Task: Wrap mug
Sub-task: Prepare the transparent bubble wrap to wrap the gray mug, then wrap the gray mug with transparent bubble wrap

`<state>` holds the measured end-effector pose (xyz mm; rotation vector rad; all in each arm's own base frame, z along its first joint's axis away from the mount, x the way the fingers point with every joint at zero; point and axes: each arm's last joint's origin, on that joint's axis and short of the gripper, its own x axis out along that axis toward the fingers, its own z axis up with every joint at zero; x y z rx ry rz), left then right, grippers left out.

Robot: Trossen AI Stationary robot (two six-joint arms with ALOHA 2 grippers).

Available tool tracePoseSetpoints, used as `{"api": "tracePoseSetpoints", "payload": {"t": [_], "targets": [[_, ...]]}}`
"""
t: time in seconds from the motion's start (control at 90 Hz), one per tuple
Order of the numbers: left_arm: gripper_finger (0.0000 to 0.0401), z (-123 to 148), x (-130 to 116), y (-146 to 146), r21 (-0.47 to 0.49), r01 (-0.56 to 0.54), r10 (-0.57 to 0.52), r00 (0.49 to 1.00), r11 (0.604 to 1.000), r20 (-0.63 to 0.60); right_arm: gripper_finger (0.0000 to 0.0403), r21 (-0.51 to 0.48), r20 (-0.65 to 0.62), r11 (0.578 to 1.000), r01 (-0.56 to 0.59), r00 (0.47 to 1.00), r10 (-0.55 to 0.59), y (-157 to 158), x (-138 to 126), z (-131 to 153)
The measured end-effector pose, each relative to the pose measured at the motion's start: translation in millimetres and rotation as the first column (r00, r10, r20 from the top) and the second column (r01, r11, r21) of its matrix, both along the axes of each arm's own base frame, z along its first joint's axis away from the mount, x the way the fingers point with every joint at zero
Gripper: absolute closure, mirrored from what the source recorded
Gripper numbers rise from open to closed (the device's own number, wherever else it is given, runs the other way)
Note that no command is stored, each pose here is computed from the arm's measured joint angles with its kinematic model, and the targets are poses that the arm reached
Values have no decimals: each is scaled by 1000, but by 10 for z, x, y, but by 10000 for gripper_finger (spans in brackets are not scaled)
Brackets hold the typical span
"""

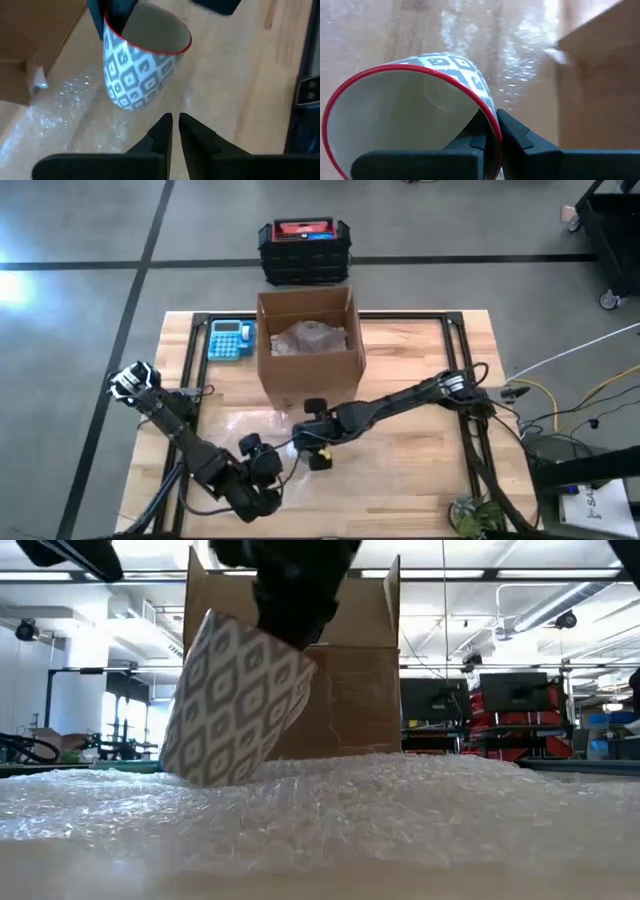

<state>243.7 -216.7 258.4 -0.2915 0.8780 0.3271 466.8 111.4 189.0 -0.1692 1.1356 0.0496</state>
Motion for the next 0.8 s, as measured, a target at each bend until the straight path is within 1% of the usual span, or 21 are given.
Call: {"api": "tracePoseSetpoints", "payload": {"t": [0.078,0.167,0.333,0.422,0.522,0.567,0.656,0.711,0.8], "targets": [[381,-42,-24,12,6,-10,10,1000,1000,-19,384,-1,-4,1000,2,1000,-2,7,61,-36],[381,-70,-31,14,-8,-13,13,999,1000,-31,369,1,7,1000,3,1000,-3,21,117,-55],[381,-77,-41,10,-11,-10,10,999,1000,-40,325,1,6,1000,3,1000,-3,21,140,-64],[381,-77,-43,8,-12,-9,9,999,1000,-40,294,-1,17,1000,-6,1000,6,17,138,29],[381,-78,-44,11,-10,-10,9,999,1000,-42,260,-2,35,1000,-22,999,22,10,108,277],[381,-78,-45,11,-10,-9,9,999,1000,-44,247,-5,26,1000,-24,999,24,4,52,423],[381,-79,-51,3,-13,-7,6,999,1000,-45,228,-32,-83,999,-36,996,34,3,-151,624],[381,-79,-55,1,-14,-8,7,999,1000,-46,220,-46,-162,998,-43,986,35,26,-298,701],[381,-82,-66,-14,-24,-16,15,999,1000,-44,212,-54,-231,998,-34,973,21,113,-545,844]]}}
